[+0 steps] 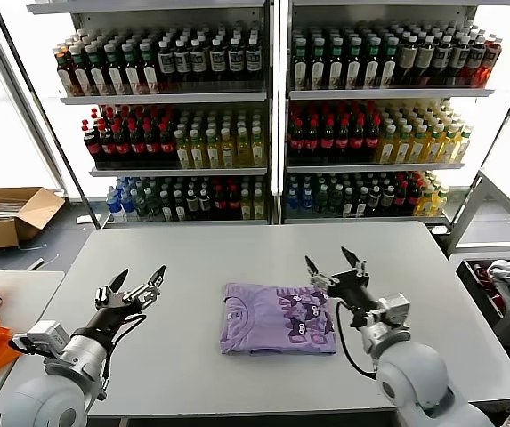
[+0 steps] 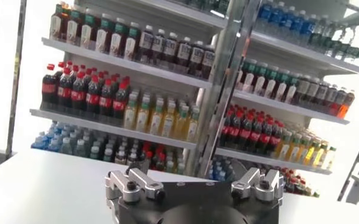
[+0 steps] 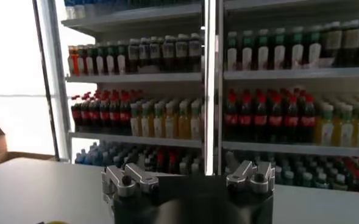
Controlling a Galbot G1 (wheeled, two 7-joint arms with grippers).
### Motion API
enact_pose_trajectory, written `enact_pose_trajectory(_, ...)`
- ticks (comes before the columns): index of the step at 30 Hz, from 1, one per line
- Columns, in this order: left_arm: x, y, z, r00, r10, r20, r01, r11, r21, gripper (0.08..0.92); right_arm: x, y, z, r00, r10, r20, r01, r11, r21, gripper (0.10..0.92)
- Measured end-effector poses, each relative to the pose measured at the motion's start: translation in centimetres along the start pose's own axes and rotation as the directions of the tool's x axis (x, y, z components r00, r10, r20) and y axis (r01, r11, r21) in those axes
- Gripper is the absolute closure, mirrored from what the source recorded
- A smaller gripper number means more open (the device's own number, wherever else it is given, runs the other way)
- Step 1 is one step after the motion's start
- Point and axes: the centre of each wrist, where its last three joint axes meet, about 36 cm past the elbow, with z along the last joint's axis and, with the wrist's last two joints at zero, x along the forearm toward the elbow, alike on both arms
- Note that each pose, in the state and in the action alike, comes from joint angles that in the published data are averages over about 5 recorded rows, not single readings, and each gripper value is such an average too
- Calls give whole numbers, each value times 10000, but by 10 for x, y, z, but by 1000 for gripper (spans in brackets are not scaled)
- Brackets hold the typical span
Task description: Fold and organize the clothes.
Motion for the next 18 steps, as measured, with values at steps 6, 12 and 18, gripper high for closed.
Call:
enact_pose_trajectory(6,7,-3,-3,9998,121,145,-118,9997,-225,177,53,-40,-3,9930,943,715,-923,9952,-311,200)
enact_pose_trajectory(12,15,-3,-8,9992,287,266,-272,9981,-560,177,97,-63,0,9806,1686,997,-1672,9857,-221,200)
enact_pose_trajectory(18,25,-4,-15,9980,442,448,-408,9963,-751,177,124,-71,0,9727,2081,1030,-2090,9779,-22,200)
